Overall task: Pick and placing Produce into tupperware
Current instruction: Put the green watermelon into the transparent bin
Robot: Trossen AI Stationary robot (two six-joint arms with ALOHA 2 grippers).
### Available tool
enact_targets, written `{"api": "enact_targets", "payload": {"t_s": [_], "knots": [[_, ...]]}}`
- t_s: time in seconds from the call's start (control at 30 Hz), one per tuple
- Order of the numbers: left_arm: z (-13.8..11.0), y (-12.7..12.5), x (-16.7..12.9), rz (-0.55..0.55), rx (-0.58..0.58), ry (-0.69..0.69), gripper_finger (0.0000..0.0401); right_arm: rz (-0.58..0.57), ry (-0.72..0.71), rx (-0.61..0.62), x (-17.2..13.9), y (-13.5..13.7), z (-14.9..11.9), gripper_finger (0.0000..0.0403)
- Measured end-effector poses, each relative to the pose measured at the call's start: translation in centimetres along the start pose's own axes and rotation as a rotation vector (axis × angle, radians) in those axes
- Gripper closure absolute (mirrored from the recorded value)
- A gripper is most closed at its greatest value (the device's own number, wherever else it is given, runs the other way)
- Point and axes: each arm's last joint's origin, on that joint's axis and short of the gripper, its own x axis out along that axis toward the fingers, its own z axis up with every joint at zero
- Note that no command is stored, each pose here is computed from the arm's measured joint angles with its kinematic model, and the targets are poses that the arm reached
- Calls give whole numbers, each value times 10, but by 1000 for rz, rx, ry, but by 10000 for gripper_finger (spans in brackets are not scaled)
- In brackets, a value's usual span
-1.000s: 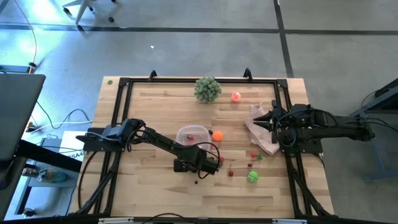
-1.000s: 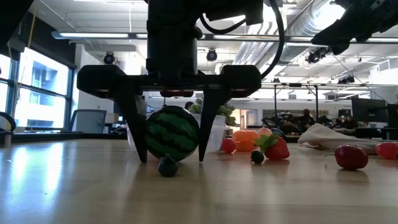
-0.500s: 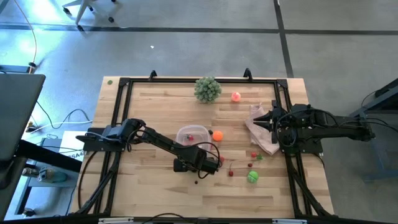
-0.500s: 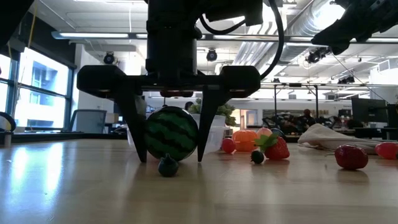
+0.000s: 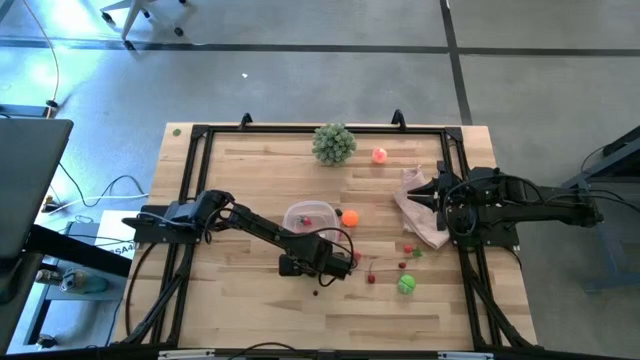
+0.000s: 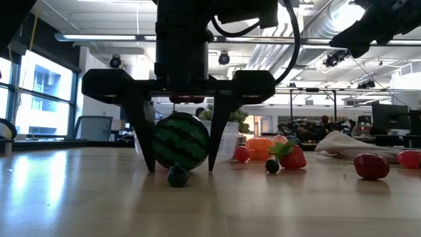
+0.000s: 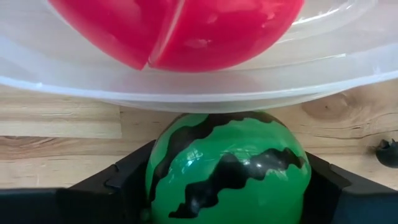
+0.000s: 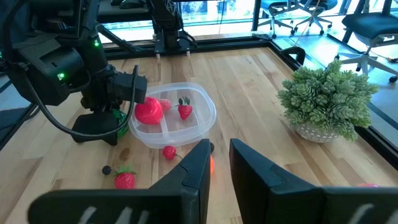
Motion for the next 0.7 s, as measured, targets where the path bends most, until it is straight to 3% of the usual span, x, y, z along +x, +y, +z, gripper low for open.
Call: {"api": "enact_targets", "payload": {"t_s": [0.2, 0.5, 0.7], "knots": [[0, 0, 0, -5, 15, 2, 113, 0, 0, 0, 0, 0, 0, 351], [-1, -1, -2, -4, 17, 0, 139, 0, 0, 0, 0, 0, 0, 351], [-1, -4, -12, -8, 30, -34, 108, 0, 0, 0, 0, 0, 0, 351]]}}
